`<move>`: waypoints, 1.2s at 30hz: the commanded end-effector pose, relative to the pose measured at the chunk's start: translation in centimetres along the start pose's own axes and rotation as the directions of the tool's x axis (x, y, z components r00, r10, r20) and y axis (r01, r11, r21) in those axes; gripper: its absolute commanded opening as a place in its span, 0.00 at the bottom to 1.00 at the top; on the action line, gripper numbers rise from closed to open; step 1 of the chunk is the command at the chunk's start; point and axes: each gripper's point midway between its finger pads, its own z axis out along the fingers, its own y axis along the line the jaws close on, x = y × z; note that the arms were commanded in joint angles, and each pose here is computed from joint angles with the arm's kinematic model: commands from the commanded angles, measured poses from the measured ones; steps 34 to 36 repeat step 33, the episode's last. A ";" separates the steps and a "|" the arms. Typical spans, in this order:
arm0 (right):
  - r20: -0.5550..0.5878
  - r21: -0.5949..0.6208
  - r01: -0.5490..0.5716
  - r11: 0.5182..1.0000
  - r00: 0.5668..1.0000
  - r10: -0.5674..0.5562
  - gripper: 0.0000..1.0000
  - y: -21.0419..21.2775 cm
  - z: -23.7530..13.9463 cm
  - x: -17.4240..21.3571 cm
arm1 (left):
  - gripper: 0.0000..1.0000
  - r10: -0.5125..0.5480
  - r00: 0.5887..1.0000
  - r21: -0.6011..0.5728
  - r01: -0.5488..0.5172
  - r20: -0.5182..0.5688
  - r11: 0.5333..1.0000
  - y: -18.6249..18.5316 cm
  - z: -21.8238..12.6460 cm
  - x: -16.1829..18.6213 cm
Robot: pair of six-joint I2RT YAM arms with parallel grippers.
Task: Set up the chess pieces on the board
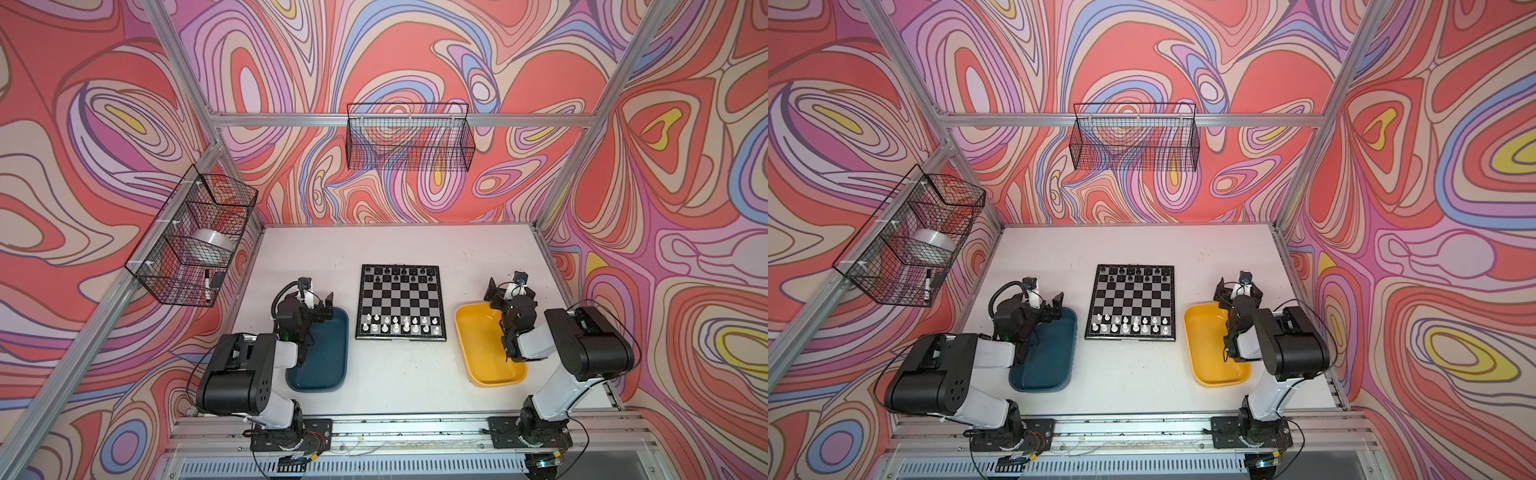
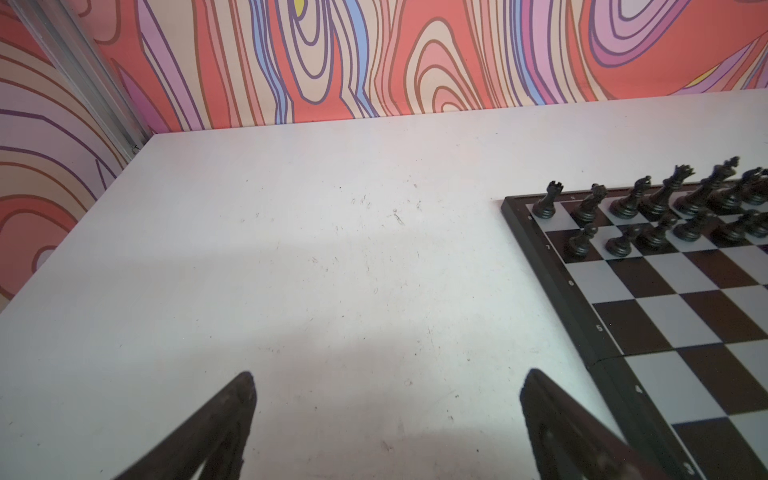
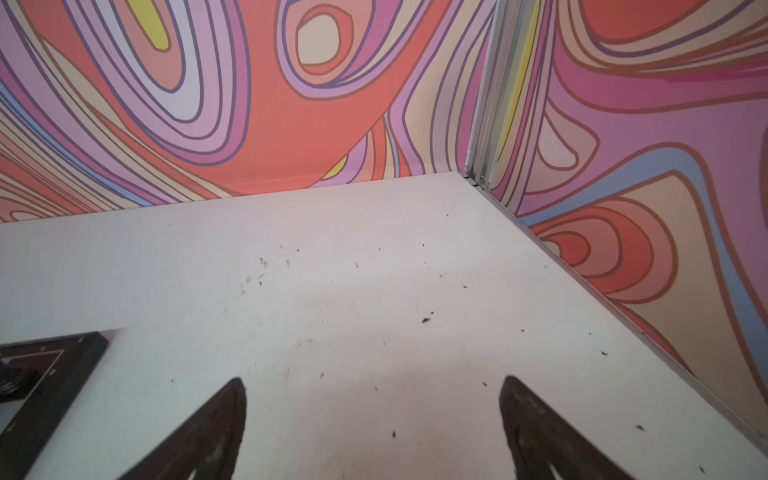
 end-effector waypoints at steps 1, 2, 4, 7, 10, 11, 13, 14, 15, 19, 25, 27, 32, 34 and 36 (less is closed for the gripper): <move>-0.079 -0.033 0.005 0.999 0.997 -0.008 0.98 0.6 0.9 0.9 | 1.00 -0.014 1.000 -0.016 0.014 -0.009 1.000 0.5 0.7 -0.4; -0.081 -0.034 0.006 0.999 0.997 -0.009 0.98 0.6 1.0 0.9 | 1.00 -0.020 1.000 -0.023 0.019 -0.011 1.000 0.7 0.8 -0.4; -0.086 -0.019 0.007 1.000 0.996 -0.009 0.98 0.4 1.1 0.9 | 1.00 -0.022 0.999 -0.037 0.021 -0.029 0.999 0.9 0.8 -0.2; -0.097 -0.003 0.008 1.000 0.995 -0.009 0.98 0.2 1.4 1.0 | 1.00 -0.034 0.999 -0.053 0.032 -0.039 0.998 1.2 1.0 -0.2; -0.092 -0.002 0.009 1.000 0.996 -0.009 0.98 0.1 1.3 0.9 | 1.00 -0.039 0.999 -0.064 0.037 -0.033 0.997 1.4 1.1 -0.3; -0.100 0.000 0.008 1.000 0.995 -0.008 0.98 0.1 1.4 1.0 | 1.00 -0.041 0.998 -0.065 0.038 -0.039 0.997 1.4 1.0 -0.2; -0.096 0.000 0.008 1.000 0.995 -0.008 0.98 0.1 1.4 0.9 | 1.00 -0.044 0.998 -0.078 0.041 -0.038 0.996 1.7 1.1 -0.2; -0.097 0.000 0.007 1.000 0.995 -0.007 0.98 0.1 1.4 0.9 | 1.00 -0.054 0.998 -0.107 0.050 -0.040 0.993 2.1 1.1 -0.2; -0.093 0.000 0.009 1.000 0.996 -0.009 0.98 0.1 1.4 0.8 | 1.00 -0.065 0.997 -0.120 0.059 -0.045 0.991 2.4 1.1 -0.1; -0.097 0.000 0.011 1.000 0.995 -0.010 0.98 0.1 1.4 0.9 | 1.00 -0.064 0.997 -0.121 0.058 -0.043 0.991 2.4 1.1 -0.2; -0.100 -0.001 0.011 1.000 0.995 -0.011 0.98 0.1 1.4 1.0 | 1.00 -0.064 0.997 -0.121 0.059 -0.044 0.991 2.4 1.1 -0.1; -0.101 -0.003 0.011 1.000 0.995 -0.011 0.98 0.2 1.5 0.9 | 1.00 -0.064 0.997 -0.121 0.058 -0.044 0.991 2.4 1.1 -0.1; -0.097 -0.004 0.011 1.000 0.995 -0.012 0.98 0.2 1.4 0.9 | 1.00 -0.064 0.997 -0.122 0.059 -0.043 0.991 2.4 1.1 -0.1; -0.097 -0.004 0.011 1.000 0.995 -0.012 0.98 0.2 1.4 0.9 | 1.00 -0.064 0.997 -0.121 0.058 -0.044 0.991 2.4 1.1 -0.1; -0.097 -0.004 0.011 1.000 0.995 -0.012 0.98 0.2 1.4 0.9 | 1.00 -0.064 0.997 -0.121 0.058 -0.044 0.991 2.4 1.1 -0.1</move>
